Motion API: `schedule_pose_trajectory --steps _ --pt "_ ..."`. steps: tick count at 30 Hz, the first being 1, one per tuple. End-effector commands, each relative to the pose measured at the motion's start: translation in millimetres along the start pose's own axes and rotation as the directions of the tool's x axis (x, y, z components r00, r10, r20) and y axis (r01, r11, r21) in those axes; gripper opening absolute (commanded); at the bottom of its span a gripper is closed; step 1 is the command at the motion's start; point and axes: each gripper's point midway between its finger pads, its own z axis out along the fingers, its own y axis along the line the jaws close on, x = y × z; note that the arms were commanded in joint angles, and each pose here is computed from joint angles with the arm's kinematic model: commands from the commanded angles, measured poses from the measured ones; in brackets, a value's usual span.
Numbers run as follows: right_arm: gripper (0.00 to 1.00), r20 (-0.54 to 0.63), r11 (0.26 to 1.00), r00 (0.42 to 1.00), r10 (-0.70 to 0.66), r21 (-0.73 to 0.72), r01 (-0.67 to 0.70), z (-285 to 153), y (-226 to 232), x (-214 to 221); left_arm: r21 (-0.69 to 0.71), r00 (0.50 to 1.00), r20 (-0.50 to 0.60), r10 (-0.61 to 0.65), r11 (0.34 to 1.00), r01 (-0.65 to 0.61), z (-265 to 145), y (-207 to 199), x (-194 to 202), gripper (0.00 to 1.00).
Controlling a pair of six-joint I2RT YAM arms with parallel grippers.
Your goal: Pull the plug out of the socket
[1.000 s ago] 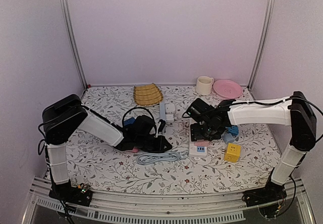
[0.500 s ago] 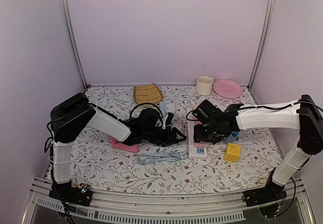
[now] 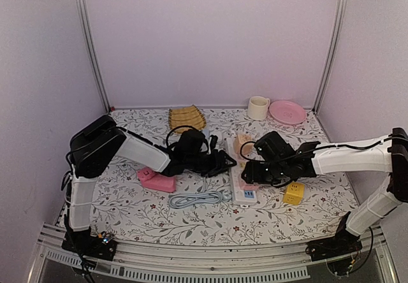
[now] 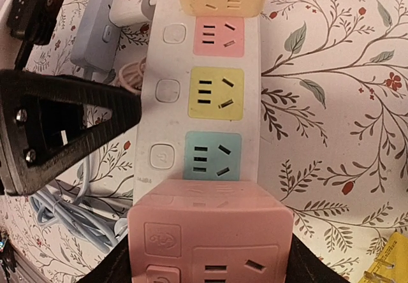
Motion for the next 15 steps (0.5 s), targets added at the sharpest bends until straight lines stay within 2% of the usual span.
schedule_pose_trajectory --steps 1,8,15 --pt "0.22 0.109 0.981 0.994 0.009 -0.193 0.012 -22 40 -27 -0.045 0.999 0.024 -0.037 0.998 0.038 9 16 -17 0.55" --pt "0.21 0.139 0.97 0.99 -0.011 -0.24 0.045 -28 45 -27 -0.051 0.998 0.005 -0.055 0.997 0.055 20 23 -18 0.52" --pt "0.2 0.138 0.97 0.989 -0.044 -0.233 0.076 -20 45 -25 -0.026 0.997 -0.052 -0.056 0.998 0.054 29 18 -1 0.5"
